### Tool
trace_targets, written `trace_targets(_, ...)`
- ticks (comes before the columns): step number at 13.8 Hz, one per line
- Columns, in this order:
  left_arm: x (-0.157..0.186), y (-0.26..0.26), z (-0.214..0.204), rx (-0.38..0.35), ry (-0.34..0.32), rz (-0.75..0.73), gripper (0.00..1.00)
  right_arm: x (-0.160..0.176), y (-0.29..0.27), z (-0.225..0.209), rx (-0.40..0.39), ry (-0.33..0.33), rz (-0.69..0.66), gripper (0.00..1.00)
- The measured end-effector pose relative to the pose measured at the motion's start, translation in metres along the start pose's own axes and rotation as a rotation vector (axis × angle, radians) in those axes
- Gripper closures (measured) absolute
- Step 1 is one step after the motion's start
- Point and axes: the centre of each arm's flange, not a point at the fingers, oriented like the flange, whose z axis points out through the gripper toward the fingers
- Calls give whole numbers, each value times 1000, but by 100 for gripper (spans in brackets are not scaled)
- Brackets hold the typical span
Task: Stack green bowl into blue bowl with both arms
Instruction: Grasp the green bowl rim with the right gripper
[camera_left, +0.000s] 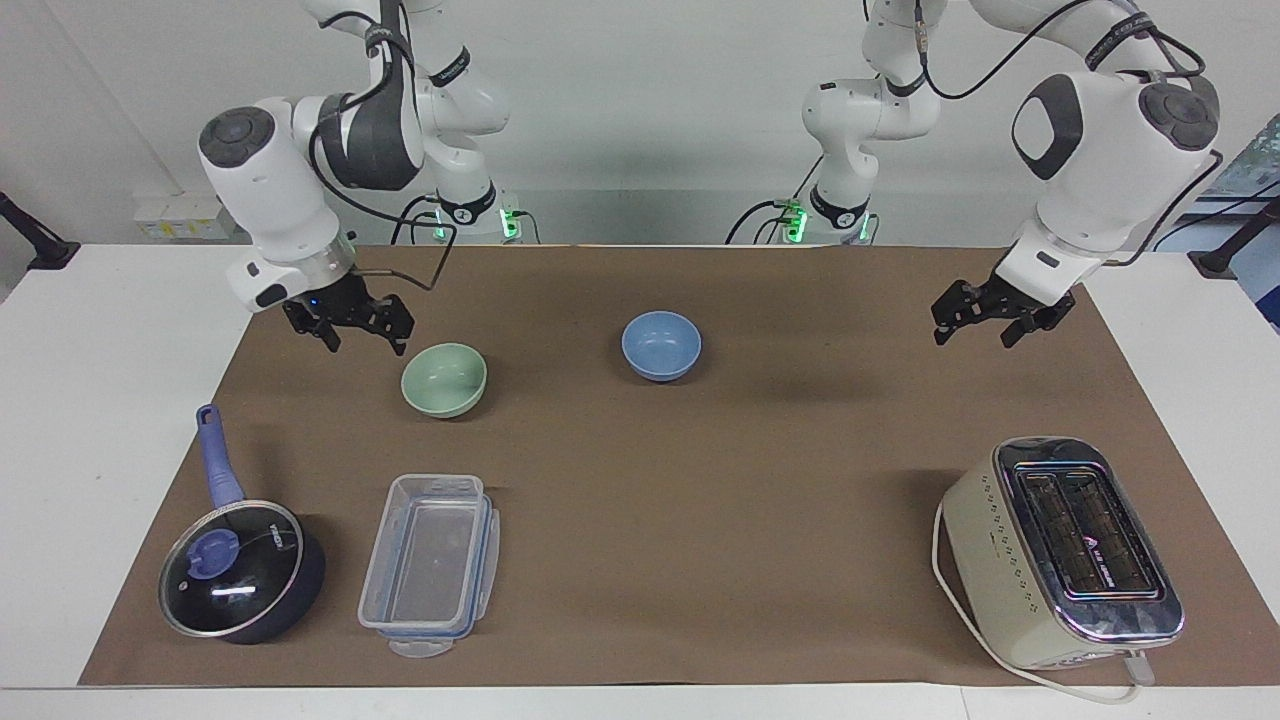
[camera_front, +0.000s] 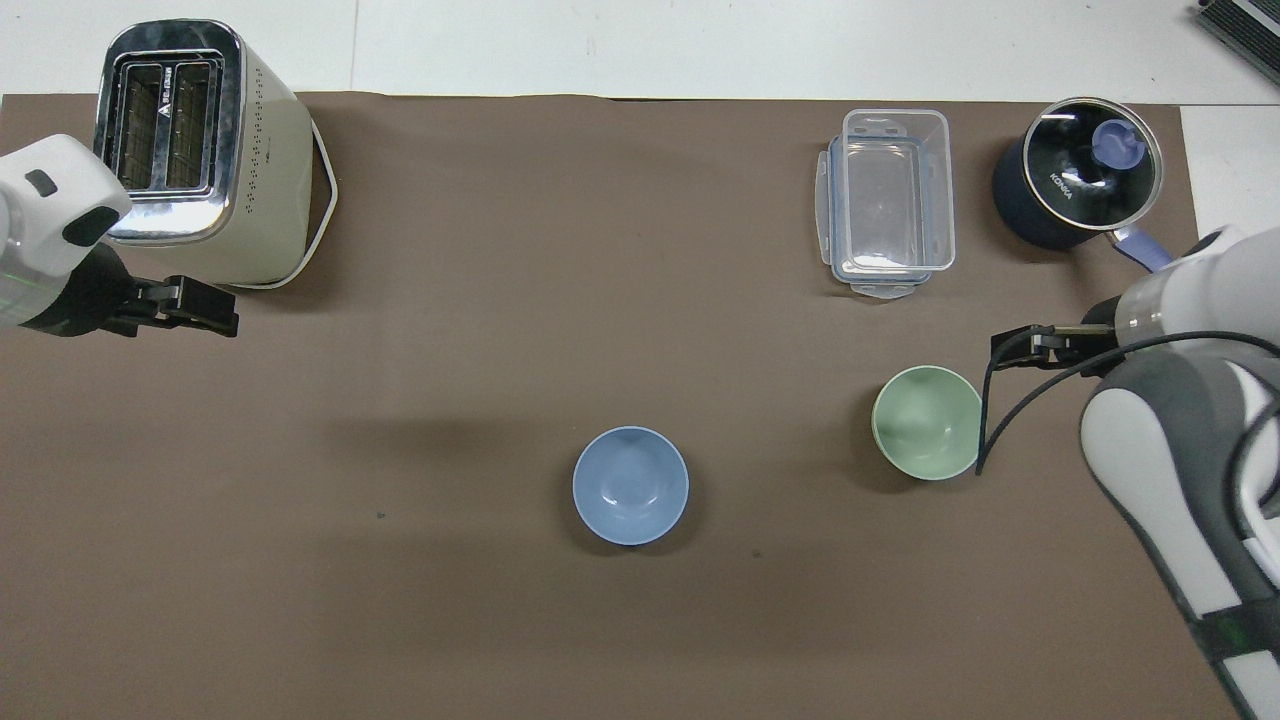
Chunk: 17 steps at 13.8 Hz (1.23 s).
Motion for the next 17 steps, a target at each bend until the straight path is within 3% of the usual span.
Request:
trace_targets(3, -3, 1, -27, 10, 7, 4, 0, -6, 0, 58, 0, -1, -17, 0)
trace_targets(8, -2, 1, -25, 10, 3, 3, 0, -14, 2, 129, 1, -40, -23, 0)
trace_targets(17, -2, 1, -25, 10, 3, 3, 0, -19, 4, 132, 2, -47, -88, 0)
